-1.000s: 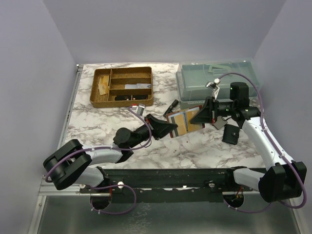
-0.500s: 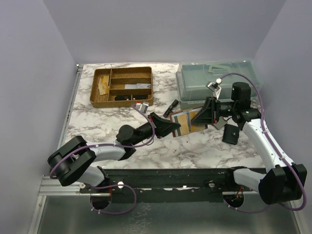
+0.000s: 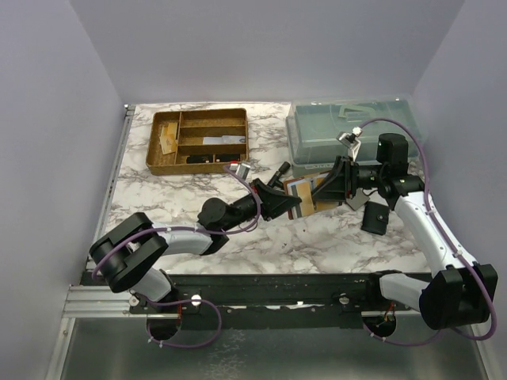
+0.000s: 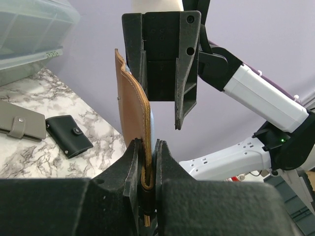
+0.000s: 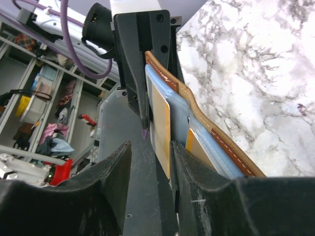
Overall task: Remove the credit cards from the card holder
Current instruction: Remove the credit card from the card holder.
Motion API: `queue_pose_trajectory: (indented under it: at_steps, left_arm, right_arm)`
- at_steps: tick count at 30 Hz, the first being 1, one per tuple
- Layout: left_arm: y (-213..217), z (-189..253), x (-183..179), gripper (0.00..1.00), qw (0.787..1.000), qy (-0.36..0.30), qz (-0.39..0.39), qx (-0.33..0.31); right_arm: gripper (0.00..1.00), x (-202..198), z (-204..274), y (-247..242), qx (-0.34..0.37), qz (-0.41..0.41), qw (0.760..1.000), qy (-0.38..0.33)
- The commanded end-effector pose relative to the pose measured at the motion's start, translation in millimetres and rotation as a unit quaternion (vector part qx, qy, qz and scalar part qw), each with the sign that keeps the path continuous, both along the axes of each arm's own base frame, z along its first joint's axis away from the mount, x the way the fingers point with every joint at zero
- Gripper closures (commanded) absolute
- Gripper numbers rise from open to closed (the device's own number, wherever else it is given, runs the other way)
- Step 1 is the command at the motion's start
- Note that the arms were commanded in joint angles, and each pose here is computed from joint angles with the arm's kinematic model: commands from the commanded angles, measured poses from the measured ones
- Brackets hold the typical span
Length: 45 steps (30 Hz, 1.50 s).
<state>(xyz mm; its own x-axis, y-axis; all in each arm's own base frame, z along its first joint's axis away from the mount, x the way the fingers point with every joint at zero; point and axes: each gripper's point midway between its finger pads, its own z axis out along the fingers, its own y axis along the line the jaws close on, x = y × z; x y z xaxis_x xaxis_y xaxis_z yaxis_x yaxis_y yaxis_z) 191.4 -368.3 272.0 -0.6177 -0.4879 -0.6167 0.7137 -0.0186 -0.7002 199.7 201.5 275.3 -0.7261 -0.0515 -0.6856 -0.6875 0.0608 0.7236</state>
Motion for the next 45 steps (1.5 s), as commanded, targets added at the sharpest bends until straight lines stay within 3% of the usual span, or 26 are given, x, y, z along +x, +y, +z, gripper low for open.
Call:
queue_pose_trajectory:
  at_steps: [1, 10, 20, 22, 28, 30, 32, 34, 36, 45]
  left_arm:
    - [-10, 26, -10, 1.0, 0.999, -0.033, -0.028, -0.033]
    - [-6, 27, -11, 1.0, 0.998, -0.038, -0.019, -0.037]
    - [-15, 32, -9, 1.0, 0.998, -0.041, -0.029, -0.041]
    - [-16, 31, -7, 1.0, 0.998, -0.041, -0.028, -0.041]
    - [-12, 26, -5, 1.0, 0.999, -0.03, -0.018, -0.038]
    - [-8, 25, -5, 0.92, 0.999, -0.026, -0.011, -0.039]
    - [0, 24, -4, 0.67, 0.999, -0.019, 0.004, -0.041]
    - [11, 23, -6, 0.51, 0.999, -0.016, 0.02, -0.042]
    - [24, 27, -8, 0.42, 0.998, -0.018, 0.039, -0.045]
    - [41, 24, -16, 0.33, 0.998, -0.021, 0.058, -0.007]
  right_arm:
    - [0.56, 0, -7, 4, -0.013, -0.004, 1.0, 0.008]
    - [0.52, 17, -17, -1, -0.065, -0.063, 0.996, -0.025]
    - [0.54, -5, -2, 4, 0.002, 0.012, 1.0, 0.01]
    - [0.59, -6, -2, 4, 0.003, 0.014, 1.0, 0.011]
    - [0.97, -5, 1, 4, 0.0, 0.006, 1.0, 0.001]
    - [1.0, -4, 2, 3, -0.002, 0.001, 1.0, -0.004]
    - [1.0, -4, 2, 2, -0.003, -0.002, 1.0, -0.006]
    - [1.0, -5, 2, 1, 0.0, -0.001, 1.0, -0.008]
    - [1.0, -7, 4, 0, 0.006, 0.003, 1.0, -0.007]
    - [1.0, -16, 6, -1, 0.025, 0.029, 0.999, 0.004]
